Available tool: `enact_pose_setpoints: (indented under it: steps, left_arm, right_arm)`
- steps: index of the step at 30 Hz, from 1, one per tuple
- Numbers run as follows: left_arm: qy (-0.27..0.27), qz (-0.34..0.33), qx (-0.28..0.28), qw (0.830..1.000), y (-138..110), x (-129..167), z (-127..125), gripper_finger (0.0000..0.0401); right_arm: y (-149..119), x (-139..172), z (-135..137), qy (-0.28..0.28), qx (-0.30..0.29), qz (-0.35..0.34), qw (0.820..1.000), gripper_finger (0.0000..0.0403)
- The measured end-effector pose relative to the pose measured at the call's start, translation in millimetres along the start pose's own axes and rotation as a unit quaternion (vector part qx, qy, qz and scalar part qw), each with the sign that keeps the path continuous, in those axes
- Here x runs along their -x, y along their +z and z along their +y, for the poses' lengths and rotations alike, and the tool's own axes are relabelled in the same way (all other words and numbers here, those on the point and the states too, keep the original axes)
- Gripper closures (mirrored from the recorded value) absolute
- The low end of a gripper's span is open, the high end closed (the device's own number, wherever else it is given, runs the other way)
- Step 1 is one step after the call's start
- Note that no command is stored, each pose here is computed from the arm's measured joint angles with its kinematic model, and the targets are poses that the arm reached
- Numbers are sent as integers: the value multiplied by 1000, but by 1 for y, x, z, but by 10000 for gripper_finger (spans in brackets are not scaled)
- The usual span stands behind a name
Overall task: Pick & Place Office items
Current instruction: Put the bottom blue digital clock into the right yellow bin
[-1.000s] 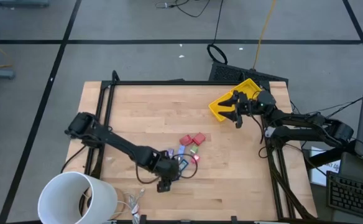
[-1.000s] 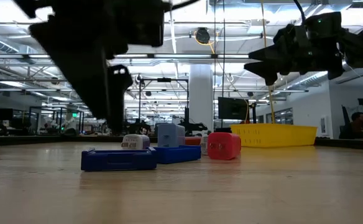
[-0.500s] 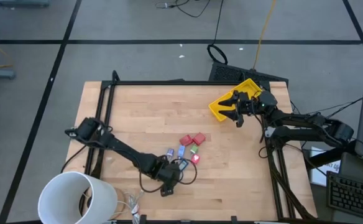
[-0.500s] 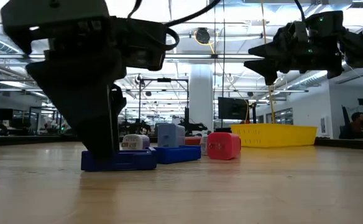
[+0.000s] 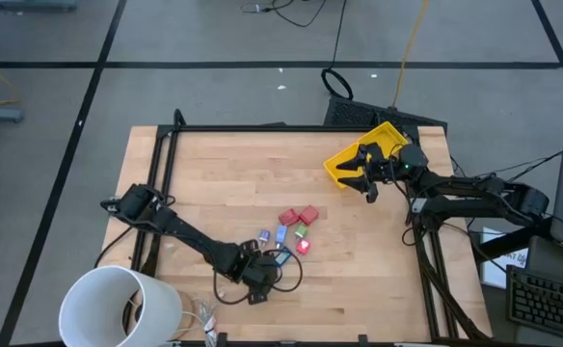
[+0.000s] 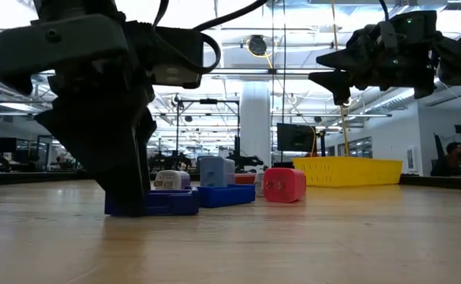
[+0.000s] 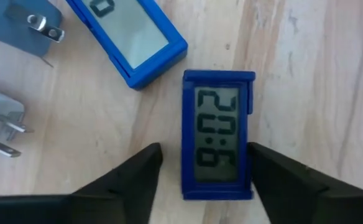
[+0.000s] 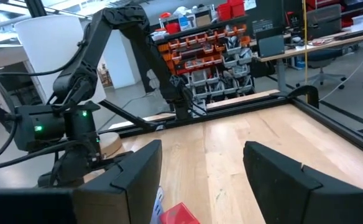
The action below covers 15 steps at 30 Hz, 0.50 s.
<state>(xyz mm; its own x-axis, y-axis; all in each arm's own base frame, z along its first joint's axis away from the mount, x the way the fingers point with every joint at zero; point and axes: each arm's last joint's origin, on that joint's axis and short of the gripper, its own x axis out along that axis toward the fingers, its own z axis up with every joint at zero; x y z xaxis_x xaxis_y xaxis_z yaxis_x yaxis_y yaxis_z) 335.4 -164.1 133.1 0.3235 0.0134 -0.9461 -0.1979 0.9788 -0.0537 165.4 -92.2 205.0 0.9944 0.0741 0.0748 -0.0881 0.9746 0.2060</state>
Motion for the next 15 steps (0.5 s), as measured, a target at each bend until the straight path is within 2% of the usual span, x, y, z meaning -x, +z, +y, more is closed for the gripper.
enact_pose_setpoints:
  steps: [6, 11, 15]
  left_arm:
    - [1, 0, 6, 1000, 1, 0, 2, 245]
    - [18, -27, 5, 999, 3, 8, 3, 247]
    - [47, -116, -4, 992, 10, 41, 2, 247]
  right_arm:
    - [0, 0, 0, 0, 0, 0, 1000, 188]
    - [0, 0, 0, 0, 0, 0, 1000, 188]
    - [0, 0, 0, 1, -2, 0, 1000, 189]
